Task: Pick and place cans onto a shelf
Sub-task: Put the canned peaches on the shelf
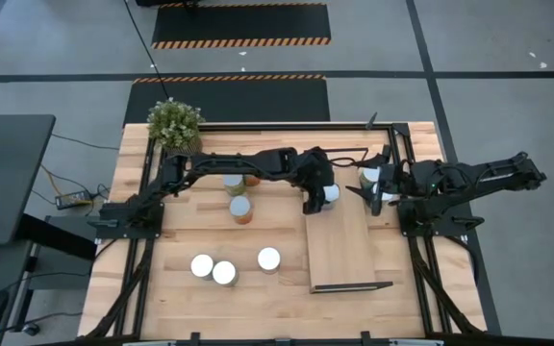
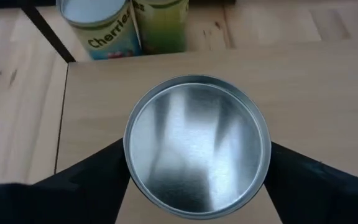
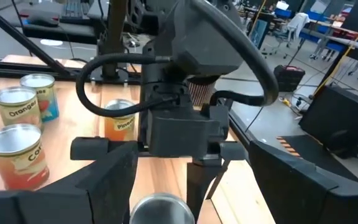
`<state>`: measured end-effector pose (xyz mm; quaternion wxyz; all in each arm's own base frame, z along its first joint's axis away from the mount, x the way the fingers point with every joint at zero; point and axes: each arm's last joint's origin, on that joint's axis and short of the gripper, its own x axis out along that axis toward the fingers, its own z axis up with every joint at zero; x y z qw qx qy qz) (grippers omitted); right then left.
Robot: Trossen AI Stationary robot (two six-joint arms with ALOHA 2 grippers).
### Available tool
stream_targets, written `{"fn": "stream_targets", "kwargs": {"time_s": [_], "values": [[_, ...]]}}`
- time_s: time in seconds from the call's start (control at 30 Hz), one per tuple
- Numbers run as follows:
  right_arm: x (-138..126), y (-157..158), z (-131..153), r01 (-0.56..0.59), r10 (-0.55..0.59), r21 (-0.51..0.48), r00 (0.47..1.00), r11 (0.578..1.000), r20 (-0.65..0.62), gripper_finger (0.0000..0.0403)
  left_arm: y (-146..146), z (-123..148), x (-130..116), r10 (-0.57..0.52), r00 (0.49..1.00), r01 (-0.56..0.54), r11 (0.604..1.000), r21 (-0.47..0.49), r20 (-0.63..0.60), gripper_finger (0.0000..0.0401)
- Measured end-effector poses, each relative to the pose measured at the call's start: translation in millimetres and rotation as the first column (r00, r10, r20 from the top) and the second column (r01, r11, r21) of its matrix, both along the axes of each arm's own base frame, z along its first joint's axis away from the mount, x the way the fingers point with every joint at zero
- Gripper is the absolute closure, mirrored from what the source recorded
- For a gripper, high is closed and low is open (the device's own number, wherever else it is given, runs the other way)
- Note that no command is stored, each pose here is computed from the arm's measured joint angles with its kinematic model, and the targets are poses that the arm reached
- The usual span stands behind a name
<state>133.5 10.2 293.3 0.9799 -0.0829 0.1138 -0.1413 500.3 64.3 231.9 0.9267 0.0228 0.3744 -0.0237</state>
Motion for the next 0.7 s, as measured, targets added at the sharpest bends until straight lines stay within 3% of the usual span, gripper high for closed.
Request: {"fn": "stream_targets", "kwargs": {"time_s": [0.2,0.3,0.53,0.7], "values": [[0,2,1,-0.015,0.014,0.016,1.0,1.0,0.014,0.0089,-1,1,-1,-0.038,0.999,0.038,0.999,-0.007,0.0,0.0011],[0,3,1,-0.021,0.02,0.022,1.0,1.0,0.019,0.0089,-1,1,-1,-0.044,0.999,0.044,0.999,0.009,-0.001,0.0008],[0,5,2,-0.032,0.03,0.042,0.999,0.999,0.031,0.0089,-6,22,3,-0.049,0.999,0.043,0.974,0.221,0.023,0.0012],[0,7,2,-0.042,0.04,0.043,0.999,0.998,0.031,0.0089,-16,26,5,-0.103,0.994,0.091,0.949,0.302,0.024,0.0012]]}}
